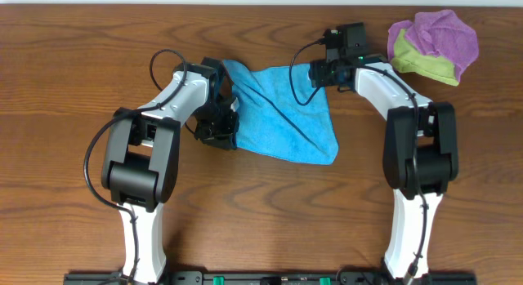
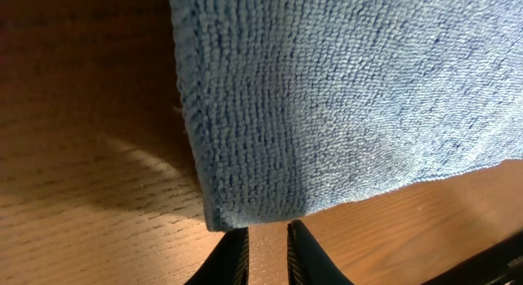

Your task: Fold the cloth

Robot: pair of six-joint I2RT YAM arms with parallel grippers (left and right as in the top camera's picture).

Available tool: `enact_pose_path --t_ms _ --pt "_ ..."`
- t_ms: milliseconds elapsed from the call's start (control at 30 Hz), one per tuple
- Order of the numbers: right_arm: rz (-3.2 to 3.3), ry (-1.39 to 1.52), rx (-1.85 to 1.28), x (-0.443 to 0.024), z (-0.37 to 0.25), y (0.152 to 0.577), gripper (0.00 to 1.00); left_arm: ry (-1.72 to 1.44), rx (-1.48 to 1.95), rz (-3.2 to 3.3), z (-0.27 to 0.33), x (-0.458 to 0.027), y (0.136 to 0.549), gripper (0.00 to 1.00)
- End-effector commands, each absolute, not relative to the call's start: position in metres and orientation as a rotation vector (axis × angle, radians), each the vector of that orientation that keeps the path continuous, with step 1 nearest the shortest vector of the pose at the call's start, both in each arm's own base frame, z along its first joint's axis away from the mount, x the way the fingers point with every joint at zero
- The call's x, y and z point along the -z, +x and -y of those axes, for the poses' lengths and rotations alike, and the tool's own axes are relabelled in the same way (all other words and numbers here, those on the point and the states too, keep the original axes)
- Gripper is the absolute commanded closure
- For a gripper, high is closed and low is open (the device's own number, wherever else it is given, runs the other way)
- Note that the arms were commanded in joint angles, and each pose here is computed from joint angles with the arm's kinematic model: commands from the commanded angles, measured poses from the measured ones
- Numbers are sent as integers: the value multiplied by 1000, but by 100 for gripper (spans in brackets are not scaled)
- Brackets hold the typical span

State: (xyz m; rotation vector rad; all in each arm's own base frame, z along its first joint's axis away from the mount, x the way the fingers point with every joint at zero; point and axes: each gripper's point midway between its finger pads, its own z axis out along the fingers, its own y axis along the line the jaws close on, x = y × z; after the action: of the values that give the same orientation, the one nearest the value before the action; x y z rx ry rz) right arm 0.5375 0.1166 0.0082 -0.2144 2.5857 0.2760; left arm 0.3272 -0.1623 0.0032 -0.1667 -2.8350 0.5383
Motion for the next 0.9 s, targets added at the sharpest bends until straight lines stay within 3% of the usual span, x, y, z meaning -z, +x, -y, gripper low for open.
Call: enact_pose_path --t_ms 0,133,233,533,867 --pt "-2601 -200 -303 4 -114 540 37 -190 -529 2844 161 -6 327 82" --pt "-2592 -200 -323 7 -116 542 41 -189 -529 2844 161 -6 327 82" --pt "-2583 -183 -329 7 -117 545 49 -184 -528 2844 161 -6 327 82" --pt "-2565 -195 -343 4 -122 547 99 -169 -527 2844 161 -6 327 83" --pt "-2551 -144 -159 2 -98 557 99 -167 -526 2842 161 -6 327 86"
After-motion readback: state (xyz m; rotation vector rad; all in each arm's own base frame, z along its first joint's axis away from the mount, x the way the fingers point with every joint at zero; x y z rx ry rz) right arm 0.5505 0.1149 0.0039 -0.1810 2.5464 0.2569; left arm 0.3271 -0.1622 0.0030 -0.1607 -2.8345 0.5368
